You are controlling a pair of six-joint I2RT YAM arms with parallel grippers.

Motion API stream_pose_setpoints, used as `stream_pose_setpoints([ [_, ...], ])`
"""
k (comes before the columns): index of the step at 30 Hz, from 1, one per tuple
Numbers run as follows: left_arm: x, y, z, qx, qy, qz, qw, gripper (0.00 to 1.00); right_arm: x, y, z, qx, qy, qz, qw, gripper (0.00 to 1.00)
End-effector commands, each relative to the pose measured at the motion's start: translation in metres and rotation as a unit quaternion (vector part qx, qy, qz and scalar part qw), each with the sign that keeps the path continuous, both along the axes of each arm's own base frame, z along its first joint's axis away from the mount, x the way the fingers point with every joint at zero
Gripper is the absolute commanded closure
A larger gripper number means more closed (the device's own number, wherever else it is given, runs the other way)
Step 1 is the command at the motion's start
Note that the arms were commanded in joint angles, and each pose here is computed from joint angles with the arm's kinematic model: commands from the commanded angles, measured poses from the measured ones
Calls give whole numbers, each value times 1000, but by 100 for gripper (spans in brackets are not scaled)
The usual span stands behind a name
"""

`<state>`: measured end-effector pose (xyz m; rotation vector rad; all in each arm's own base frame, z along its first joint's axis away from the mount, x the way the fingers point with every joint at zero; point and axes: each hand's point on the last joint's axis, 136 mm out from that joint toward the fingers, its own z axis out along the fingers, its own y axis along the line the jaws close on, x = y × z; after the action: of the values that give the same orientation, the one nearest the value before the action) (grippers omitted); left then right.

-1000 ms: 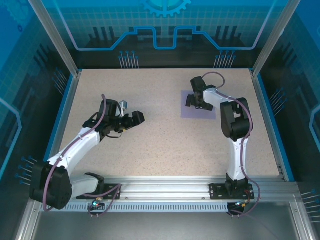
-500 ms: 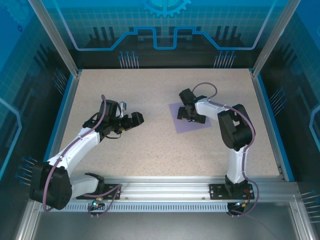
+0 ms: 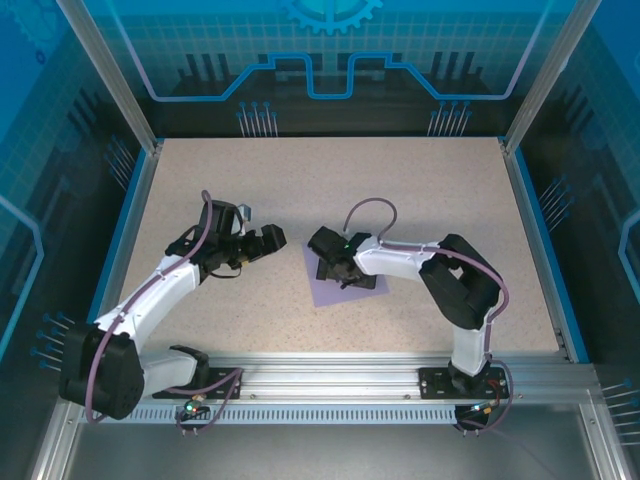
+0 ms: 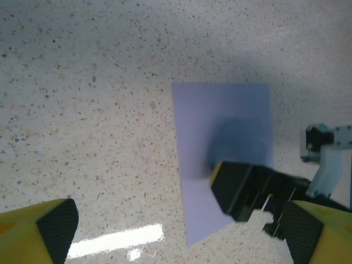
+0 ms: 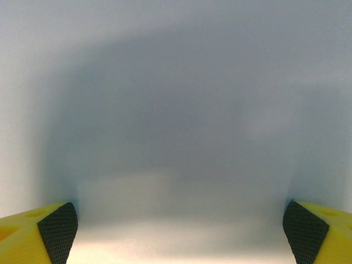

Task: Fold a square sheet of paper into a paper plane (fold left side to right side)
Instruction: Move the square sheet of paper to the center of the table, then pick up the square sheet of paper from the center of the table.

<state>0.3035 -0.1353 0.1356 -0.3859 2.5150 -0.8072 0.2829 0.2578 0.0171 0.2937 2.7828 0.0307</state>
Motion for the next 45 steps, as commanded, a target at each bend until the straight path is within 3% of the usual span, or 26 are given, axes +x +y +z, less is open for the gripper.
stream_pose_setpoints([
  [1,-1,-6,-6,-16,28,5,999,1,-4,14,7,12,3,-5,1000,0],
  [11,4,-42,-29,-101,83,-20,991,12,14,-13,72,-2,-89,53,995,0],
  [18,2,-86,-57,-94,124,-68,986,24,10,-53,53,9,-58,75,995,0],
  [25,-7,-108,-87,-76,153,-78,982,28,8,-65,25,23,-14,92,995,0],
  [35,-15,-109,-109,-53,181,-76,979,30,9,-60,-1,15,24,77,997,0],
  [45,-20,-110,-122,-50,195,-75,977,43,-6,-32,-6,45,46,98,993,0],
])
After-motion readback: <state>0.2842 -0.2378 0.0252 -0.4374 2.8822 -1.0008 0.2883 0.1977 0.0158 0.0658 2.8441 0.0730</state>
